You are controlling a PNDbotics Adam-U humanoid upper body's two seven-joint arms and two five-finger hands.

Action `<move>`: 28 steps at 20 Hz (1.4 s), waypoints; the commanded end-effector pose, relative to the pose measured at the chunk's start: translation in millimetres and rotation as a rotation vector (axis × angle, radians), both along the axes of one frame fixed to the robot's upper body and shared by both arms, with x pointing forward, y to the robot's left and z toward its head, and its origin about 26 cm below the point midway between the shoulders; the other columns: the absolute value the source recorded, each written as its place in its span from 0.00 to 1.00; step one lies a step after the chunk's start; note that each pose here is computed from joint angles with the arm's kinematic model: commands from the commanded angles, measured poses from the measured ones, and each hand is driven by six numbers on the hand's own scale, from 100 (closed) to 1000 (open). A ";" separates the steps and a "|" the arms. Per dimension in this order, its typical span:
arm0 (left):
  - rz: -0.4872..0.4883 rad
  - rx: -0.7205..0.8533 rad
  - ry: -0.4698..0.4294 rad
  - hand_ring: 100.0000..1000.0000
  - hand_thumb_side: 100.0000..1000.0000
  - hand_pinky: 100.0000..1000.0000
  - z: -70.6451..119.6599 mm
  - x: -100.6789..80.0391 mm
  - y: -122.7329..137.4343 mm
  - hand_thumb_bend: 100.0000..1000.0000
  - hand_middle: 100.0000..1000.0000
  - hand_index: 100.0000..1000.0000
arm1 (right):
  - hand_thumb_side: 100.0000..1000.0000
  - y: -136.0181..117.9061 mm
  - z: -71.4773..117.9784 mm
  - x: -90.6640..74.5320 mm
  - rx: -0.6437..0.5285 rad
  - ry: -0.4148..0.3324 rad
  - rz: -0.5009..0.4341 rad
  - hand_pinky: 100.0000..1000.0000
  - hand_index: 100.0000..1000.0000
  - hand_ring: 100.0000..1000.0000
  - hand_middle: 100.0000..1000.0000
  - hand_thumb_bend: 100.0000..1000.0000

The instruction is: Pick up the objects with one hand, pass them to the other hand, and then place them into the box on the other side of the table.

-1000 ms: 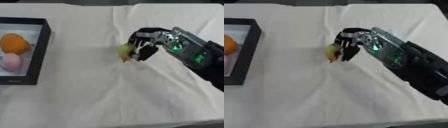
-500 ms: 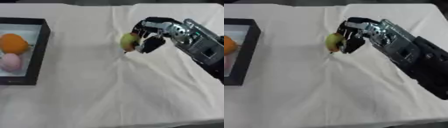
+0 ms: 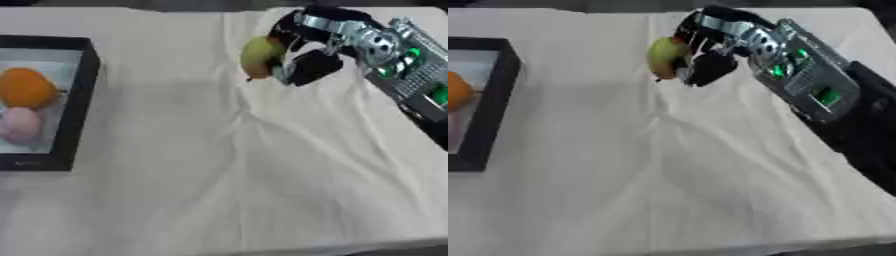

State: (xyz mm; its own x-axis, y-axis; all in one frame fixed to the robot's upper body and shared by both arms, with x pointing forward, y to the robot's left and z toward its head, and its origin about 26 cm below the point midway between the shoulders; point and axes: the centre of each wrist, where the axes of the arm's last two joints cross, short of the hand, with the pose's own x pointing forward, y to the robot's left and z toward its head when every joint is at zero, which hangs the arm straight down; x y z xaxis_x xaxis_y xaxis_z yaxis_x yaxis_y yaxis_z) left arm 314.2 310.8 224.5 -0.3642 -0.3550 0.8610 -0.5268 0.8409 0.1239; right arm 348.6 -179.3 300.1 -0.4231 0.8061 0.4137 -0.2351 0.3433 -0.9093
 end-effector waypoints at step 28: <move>-0.136 0.110 -0.001 0.73 0.42 0.65 8.1 -4.6 -10.8 0.40 0.72 0.78 | 0.00 27.4 -10.9 -3.0 0.419 -0.037 0.124 0.77 0.55 0.73 0.57 0.00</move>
